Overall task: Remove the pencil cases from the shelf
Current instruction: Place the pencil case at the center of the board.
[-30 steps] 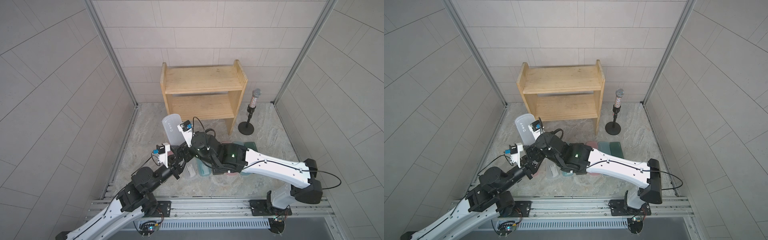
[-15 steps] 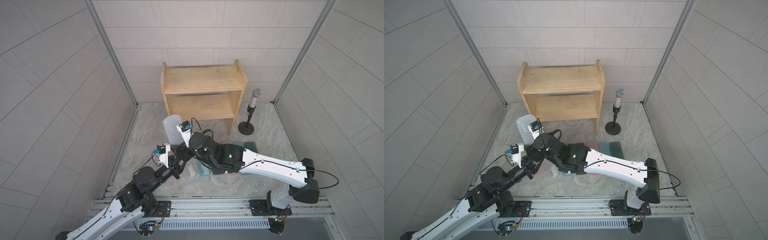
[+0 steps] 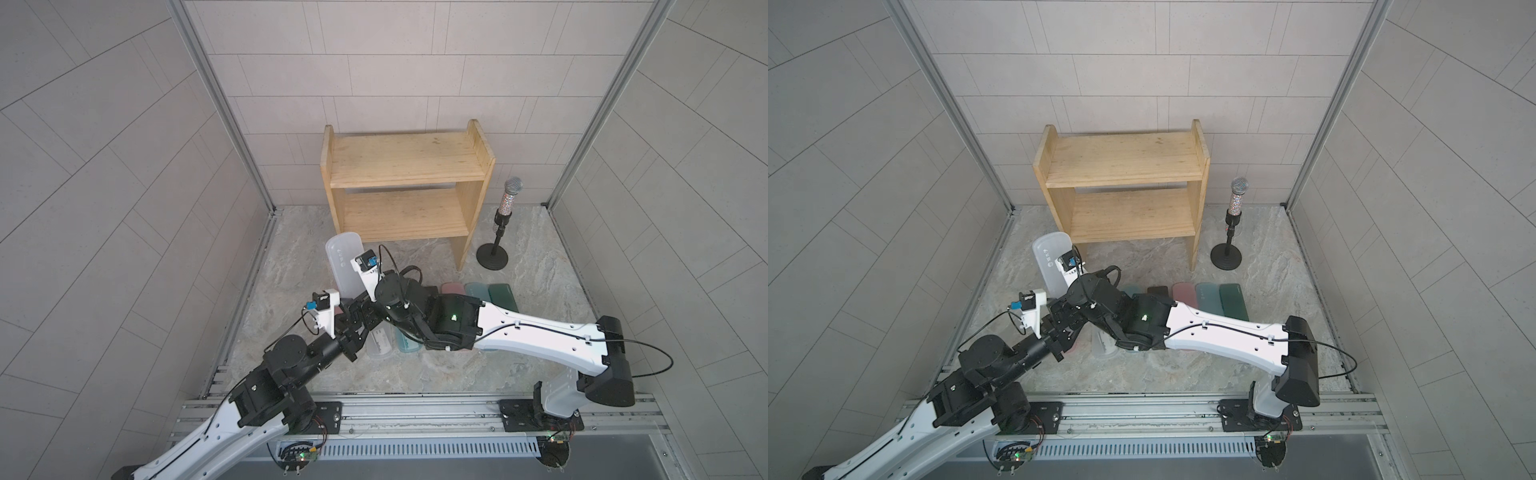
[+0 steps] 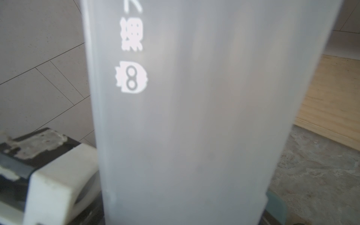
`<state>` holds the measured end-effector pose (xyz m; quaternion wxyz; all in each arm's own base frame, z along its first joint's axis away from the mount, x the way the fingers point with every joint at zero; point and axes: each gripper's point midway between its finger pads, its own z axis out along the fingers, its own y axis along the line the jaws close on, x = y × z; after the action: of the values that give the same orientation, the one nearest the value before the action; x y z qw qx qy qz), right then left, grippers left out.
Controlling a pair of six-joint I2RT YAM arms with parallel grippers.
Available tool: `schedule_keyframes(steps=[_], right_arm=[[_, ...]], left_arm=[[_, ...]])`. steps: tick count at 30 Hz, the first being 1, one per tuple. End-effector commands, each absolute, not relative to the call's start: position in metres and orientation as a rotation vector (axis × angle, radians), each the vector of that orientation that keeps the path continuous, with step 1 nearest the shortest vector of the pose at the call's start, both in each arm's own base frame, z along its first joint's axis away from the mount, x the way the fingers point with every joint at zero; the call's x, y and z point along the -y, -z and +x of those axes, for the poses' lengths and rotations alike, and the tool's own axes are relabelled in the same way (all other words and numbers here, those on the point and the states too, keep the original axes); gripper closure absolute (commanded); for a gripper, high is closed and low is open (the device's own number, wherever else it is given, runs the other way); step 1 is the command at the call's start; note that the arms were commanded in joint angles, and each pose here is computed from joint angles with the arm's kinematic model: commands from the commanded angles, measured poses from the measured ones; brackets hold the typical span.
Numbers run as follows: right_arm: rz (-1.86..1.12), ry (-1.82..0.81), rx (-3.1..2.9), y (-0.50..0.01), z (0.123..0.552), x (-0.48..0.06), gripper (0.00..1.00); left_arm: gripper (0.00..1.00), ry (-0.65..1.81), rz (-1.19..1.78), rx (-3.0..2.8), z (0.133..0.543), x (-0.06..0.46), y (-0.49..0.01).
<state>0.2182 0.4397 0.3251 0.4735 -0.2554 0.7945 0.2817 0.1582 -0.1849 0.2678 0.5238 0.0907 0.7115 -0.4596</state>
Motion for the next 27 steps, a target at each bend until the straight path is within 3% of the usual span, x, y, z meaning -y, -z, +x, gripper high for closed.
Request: schedule_keyframes(steps=[1, 3, 6, 8, 10, 15, 21, 27], right_arm=[[-0.597, -0.639, -1.948, -0.323, 0.225, -0.431, 0.13], [-0.595, -0.643, -1.948, -0.324, 0.225, -0.430, 0.20], [-0.595, -0.639, -1.951, -0.323, 0.225, -0.429, 0.29], [-0.589, -0.634, -1.955, -0.322, 0.225, -0.426, 0.33], [-0.573, -0.636, -1.959, -0.322, 0.227, -0.422, 0.35], [-0.529, -0.669, -1.949, -0.335, 0.231, -0.413, 0.40], [-0.480, -0.644, -1.955, -0.351, 0.236, -0.380, 0.37], [-0.375, -0.643, -2.068, -0.299, 0.245, -0.352, 0.37]], left_arm=[[0.96, 1.157, 0.215, -1.591, 0.152, 0.181, -0.301], [0.95, 1.158, 0.213, -1.594, 0.152, 0.181, -0.299], [0.78, 1.158, 0.205, -1.599, 0.151, 0.179, -0.296], [0.53, 1.143, 0.196, -1.608, 0.152, 0.176, -0.294], [0.43, 1.123, 0.188, -1.615, 0.153, 0.173, -0.292], [0.02, 1.000, 0.116, -1.663, 0.161, 0.153, -0.269], [0.00, 0.781, -0.012, -1.671, 0.167, 0.103, -0.262], [0.00, 0.515, -0.104, -1.617, 0.166, 0.046, -0.307]])
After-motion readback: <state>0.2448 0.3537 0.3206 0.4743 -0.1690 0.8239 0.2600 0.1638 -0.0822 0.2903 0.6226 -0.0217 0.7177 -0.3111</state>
